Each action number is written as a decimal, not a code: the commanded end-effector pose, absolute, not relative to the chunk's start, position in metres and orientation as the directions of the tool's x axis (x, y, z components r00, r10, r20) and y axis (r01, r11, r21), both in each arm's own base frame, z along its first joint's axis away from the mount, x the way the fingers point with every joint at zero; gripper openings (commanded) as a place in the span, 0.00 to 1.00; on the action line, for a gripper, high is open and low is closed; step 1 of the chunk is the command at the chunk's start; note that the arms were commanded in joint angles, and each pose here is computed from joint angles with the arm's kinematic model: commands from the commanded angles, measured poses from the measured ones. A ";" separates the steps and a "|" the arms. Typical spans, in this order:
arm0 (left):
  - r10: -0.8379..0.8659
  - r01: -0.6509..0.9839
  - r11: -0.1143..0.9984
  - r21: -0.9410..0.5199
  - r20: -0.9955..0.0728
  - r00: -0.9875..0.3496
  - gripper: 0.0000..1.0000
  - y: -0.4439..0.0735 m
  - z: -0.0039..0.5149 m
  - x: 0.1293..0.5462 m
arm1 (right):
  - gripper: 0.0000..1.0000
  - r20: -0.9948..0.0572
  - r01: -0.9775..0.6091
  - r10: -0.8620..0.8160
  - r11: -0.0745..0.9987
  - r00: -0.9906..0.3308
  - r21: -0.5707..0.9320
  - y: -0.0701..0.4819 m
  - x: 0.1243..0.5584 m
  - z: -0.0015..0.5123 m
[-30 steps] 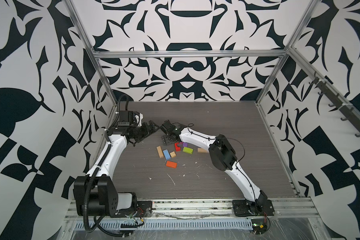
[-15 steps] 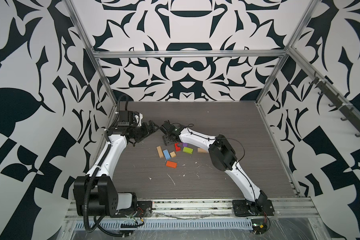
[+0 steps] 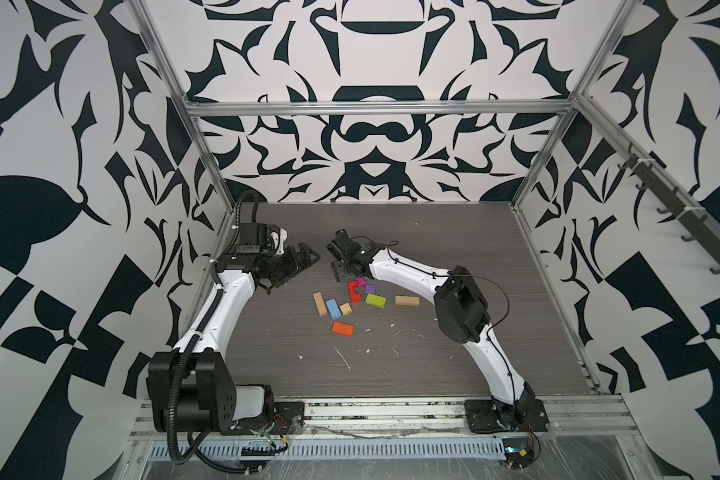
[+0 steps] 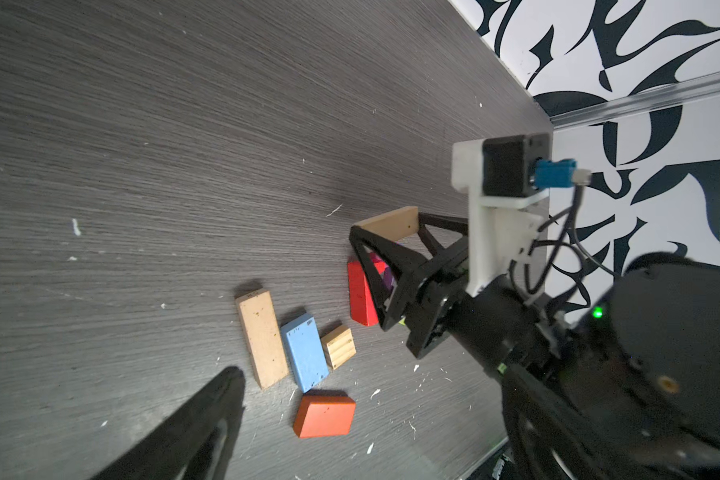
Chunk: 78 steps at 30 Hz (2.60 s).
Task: Build the wood block tower
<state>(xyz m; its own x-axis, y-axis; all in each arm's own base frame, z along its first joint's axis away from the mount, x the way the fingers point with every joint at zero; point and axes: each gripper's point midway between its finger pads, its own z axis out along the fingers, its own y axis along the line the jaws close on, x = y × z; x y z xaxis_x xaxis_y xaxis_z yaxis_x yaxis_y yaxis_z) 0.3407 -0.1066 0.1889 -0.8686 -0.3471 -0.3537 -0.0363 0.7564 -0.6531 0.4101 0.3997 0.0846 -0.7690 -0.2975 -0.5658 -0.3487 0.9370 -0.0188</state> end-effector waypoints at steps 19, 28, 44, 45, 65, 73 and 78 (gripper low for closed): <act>-0.347 -0.018 0.731 -0.682 -0.348 -0.871 0.99 -0.111 0.196 0.335 | 0.67 -0.535 -0.170 -0.160 0.985 -0.829 -0.032 0.321 0.360 0.126; -0.348 -0.015 0.729 -0.684 -0.352 -0.869 0.99 -0.111 0.197 0.335 | 0.68 -0.494 -0.126 -0.124 0.992 -0.860 -0.031 0.288 0.329 0.122; -0.352 -0.012 0.717 -0.697 -0.347 -0.869 0.99 -0.113 0.198 0.336 | 0.68 -0.470 0.000 -0.003 1.000 -0.883 -0.006 0.236 0.285 0.110; -0.352 -0.013 0.716 -0.698 -0.345 -0.870 0.99 -0.113 0.198 0.336 | 0.68 -0.467 0.007 0.003 1.000 -0.884 -0.007 0.233 0.283 0.108; -0.357 -0.019 0.728 -0.686 -0.354 -0.865 0.99 -0.110 0.195 0.338 | 0.69 -0.407 0.057 0.066 0.998 -0.911 0.034 0.225 0.263 0.062; -0.357 -0.023 0.732 -0.681 -0.355 -0.864 0.99 -0.110 0.194 0.338 | 0.70 -0.395 0.062 0.068 0.998 -0.916 0.028 0.226 0.263 0.051; -0.356 -0.024 0.729 -0.684 -0.349 -0.867 0.99 -0.111 0.193 0.338 | 0.70 -0.386 0.065 0.066 0.998 -0.920 0.016 0.226 0.263 0.045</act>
